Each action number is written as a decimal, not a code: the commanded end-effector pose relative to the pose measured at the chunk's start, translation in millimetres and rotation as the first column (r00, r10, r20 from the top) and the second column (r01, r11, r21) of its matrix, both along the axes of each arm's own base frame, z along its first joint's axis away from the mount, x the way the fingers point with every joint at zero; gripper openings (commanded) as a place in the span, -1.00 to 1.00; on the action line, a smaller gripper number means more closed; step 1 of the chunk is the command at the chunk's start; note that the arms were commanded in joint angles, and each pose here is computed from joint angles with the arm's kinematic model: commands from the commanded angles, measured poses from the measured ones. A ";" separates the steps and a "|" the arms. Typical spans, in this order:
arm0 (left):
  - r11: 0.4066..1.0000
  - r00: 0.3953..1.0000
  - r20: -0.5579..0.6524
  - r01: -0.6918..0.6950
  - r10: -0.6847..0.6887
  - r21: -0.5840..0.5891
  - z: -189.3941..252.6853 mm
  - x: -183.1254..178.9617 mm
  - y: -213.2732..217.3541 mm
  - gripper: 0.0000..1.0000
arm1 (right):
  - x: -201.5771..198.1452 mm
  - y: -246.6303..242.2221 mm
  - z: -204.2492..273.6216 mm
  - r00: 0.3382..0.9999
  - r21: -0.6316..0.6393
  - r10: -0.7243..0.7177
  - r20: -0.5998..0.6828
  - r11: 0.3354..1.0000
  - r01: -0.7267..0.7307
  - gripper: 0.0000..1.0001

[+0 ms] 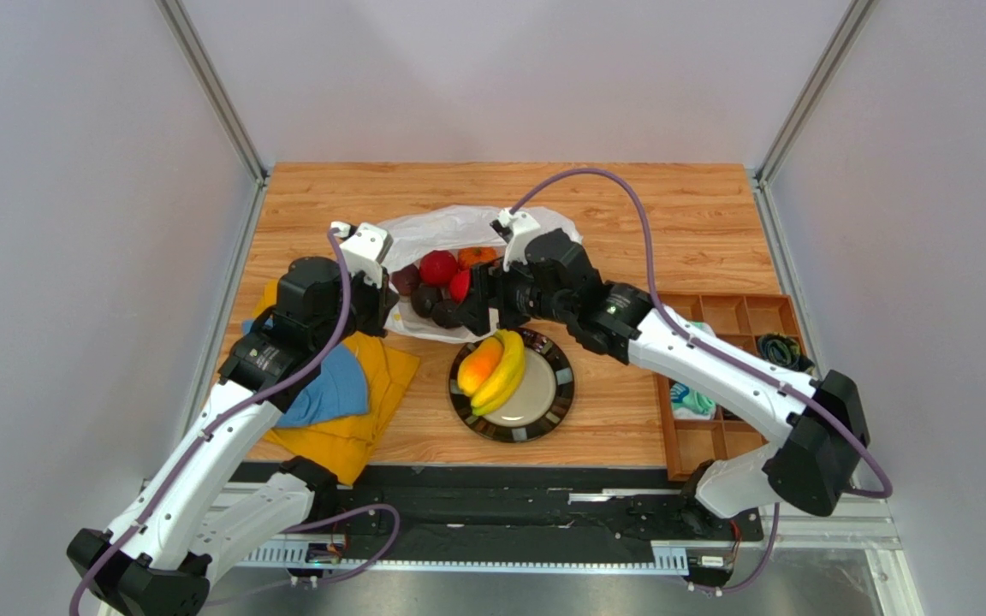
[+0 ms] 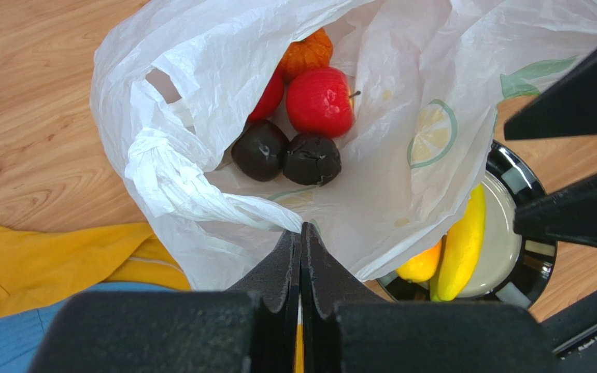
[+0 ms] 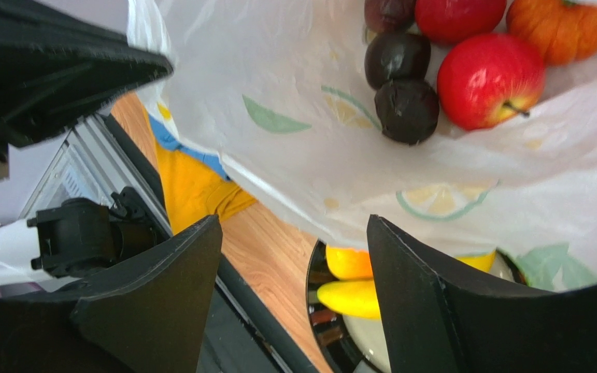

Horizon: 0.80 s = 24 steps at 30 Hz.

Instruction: Place the fruits into the plastic bag

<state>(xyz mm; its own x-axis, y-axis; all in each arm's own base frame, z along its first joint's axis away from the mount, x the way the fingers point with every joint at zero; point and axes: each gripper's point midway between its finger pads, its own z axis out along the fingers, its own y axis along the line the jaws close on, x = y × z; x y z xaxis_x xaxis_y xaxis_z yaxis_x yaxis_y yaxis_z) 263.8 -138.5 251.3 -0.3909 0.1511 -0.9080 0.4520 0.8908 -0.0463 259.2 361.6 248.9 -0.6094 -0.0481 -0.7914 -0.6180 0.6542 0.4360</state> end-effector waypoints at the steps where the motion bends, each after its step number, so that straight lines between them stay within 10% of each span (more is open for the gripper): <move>1: 0.999 0.999 0.047 0.006 -0.004 -0.039 23.0 0.8 -3.2 -1.00 | -19.5 -6.5 3.5 0.999 0.084 -0.014 -0.049 0.996 0.019 0.43; 24: 0.999 0.999 0.048 0.005 -0.003 -0.038 23.0 0.9 -2.9 -1.00 | -26.5 -60.7 -111.4 0.936 -0.016 -0.212 -0.281 0.976 0.216 0.33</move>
<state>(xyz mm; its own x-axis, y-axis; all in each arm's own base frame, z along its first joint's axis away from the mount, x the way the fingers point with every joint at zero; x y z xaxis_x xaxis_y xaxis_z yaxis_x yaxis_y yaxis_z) 263.8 -138.5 251.3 -0.3910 0.1508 -0.9079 0.4519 0.8909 -0.0467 216.0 299.4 134.8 -0.8084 0.0346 -0.5876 -0.3622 0.7577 0.5429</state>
